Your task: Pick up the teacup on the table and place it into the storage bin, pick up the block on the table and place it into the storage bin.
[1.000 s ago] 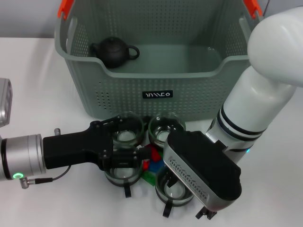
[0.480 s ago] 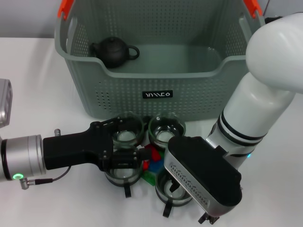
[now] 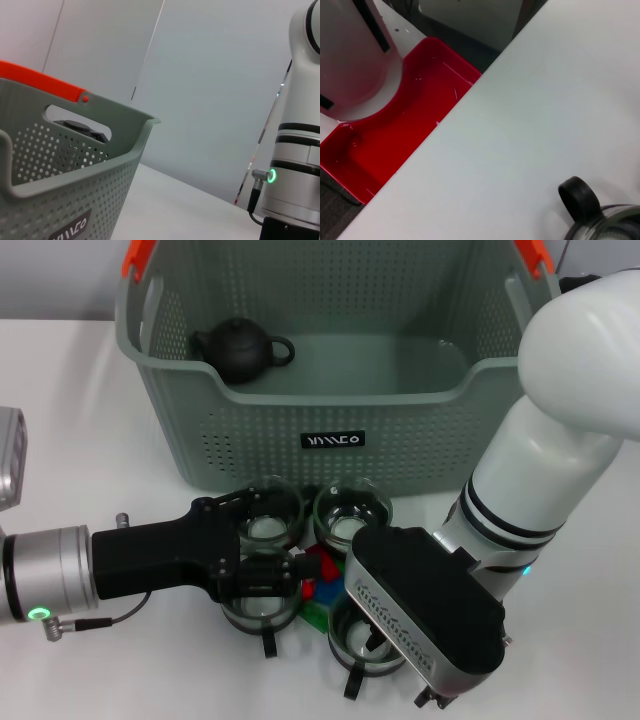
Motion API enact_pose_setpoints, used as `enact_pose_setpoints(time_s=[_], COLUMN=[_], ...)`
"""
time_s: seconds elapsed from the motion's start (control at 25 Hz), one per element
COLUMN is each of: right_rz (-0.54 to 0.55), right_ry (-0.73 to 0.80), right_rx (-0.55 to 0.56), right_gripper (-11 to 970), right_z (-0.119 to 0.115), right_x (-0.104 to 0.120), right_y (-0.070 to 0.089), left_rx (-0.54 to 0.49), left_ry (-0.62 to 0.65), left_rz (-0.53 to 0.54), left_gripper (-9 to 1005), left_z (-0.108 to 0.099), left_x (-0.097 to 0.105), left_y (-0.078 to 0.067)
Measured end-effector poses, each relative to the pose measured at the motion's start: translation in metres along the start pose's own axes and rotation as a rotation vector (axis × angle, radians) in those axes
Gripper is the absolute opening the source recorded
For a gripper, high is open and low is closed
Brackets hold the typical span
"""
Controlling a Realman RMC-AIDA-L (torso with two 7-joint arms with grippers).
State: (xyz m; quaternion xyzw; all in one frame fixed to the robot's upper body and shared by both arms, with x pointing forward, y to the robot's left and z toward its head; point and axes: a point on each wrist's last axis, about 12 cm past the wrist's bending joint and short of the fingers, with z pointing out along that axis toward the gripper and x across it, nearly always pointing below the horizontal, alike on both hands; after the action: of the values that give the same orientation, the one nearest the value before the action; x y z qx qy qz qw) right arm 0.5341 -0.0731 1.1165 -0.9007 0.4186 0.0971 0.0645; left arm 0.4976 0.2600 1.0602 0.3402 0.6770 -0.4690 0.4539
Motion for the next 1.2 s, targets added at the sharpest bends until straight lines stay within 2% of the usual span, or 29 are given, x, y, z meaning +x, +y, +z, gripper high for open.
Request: enact_pose_setpoints(time_s=[0.48, 0.68, 1.12, 1.2], right_rz=[0.012, 0.018, 0.038, 0.039], right_ry=[0.005, 0.009, 0.031, 0.031], right_rx=[-0.001, -0.014, -0.028, -0.035], right_gripper=[472, 224, 54, 54], right_z=[-0.0024, -0.0034, -0.0043, -0.0046], right_x=[-0.0003, -0.0001, 0.0015, 0.0015], right_y=[-0.0006, 0.0003, 0.0015, 0.0023], left_rx=[0.001, 0.001, 0.002, 0.003], left_ry=[0.002, 0.003, 0.002, 0.001], left_rz=[0.0, 0.0, -0.003, -0.003], left_gripper=[918, 918, 917, 916], left_z=[0.0, 0.0, 0.0, -0.0001], left_x=[0.0003, 0.0003, 0.0011, 0.0012], left_y=[-0.0001, -0.0001, -0.0009, -0.0011])
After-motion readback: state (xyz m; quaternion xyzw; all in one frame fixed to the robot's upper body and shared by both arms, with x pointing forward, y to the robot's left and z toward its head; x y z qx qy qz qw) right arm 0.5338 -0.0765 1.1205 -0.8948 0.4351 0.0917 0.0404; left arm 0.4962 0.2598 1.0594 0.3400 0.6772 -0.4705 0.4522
